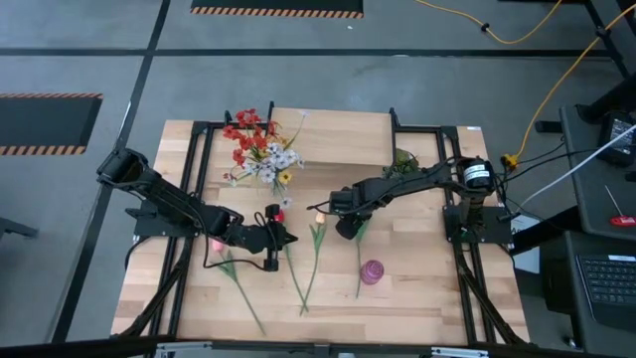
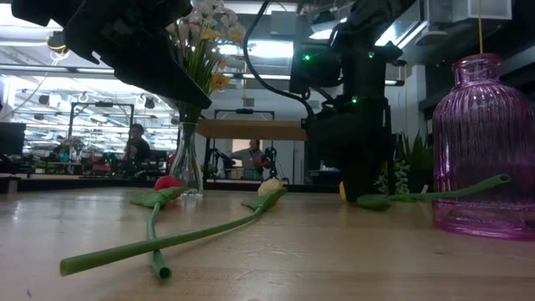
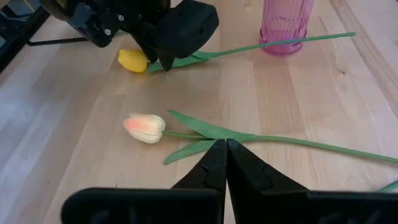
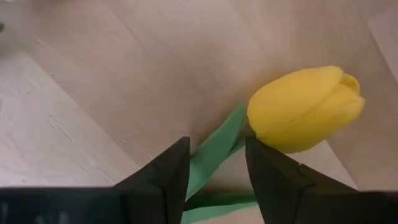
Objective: Pick and place flowers into a vace then onto a shelf
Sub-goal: Put the yellow flower into the purple vase
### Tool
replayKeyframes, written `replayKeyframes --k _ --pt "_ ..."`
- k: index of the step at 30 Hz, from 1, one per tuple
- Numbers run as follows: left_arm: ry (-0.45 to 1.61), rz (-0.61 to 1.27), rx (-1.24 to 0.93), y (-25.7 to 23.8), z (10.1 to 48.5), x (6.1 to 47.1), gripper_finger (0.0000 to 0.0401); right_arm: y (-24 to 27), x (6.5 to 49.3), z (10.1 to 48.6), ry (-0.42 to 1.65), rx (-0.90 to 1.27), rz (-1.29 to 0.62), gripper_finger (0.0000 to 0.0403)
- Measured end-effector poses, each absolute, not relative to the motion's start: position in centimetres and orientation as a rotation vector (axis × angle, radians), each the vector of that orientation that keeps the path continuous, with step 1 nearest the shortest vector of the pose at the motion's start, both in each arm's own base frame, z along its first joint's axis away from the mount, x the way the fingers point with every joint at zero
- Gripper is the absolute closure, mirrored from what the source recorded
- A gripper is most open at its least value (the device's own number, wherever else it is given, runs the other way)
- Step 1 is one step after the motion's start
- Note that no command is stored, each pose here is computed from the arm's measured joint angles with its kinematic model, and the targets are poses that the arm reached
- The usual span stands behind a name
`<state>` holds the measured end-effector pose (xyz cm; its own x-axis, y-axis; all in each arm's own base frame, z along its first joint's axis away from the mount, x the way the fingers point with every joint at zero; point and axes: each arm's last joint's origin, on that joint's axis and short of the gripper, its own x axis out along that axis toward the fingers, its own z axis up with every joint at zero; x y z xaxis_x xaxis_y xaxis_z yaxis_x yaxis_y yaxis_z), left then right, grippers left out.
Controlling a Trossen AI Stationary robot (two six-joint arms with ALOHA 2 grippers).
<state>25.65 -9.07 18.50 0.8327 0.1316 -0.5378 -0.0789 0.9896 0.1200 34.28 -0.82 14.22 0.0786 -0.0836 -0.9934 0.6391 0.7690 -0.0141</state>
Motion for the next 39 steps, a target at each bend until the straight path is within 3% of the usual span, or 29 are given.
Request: replayKeyframes --k 13,18,26,39 --pt "0.576 0.112 0.094 -9.07 18.5 25.65 0.0399 -0.81 34.43 14.2 1.379 0.5 -0.575 0.0247" --pt "0.576 0.112 0.094 -9.07 18.5 25.65 0.0396 -0.89 34.52 14.18 1.353 0.502 -0.612 0.0287" --pt "0.576 0.112 0.094 -9.07 18.5 25.65 0.0399 -0.96 34.67 14.19 1.328 0.511 -0.633 0.0395" --pt "0.576 0.112 0.095 -9.07 18.5 25.65 0.0396 -0.88 34.86 14.37 1.319 0.505 -0.611 0.0401"
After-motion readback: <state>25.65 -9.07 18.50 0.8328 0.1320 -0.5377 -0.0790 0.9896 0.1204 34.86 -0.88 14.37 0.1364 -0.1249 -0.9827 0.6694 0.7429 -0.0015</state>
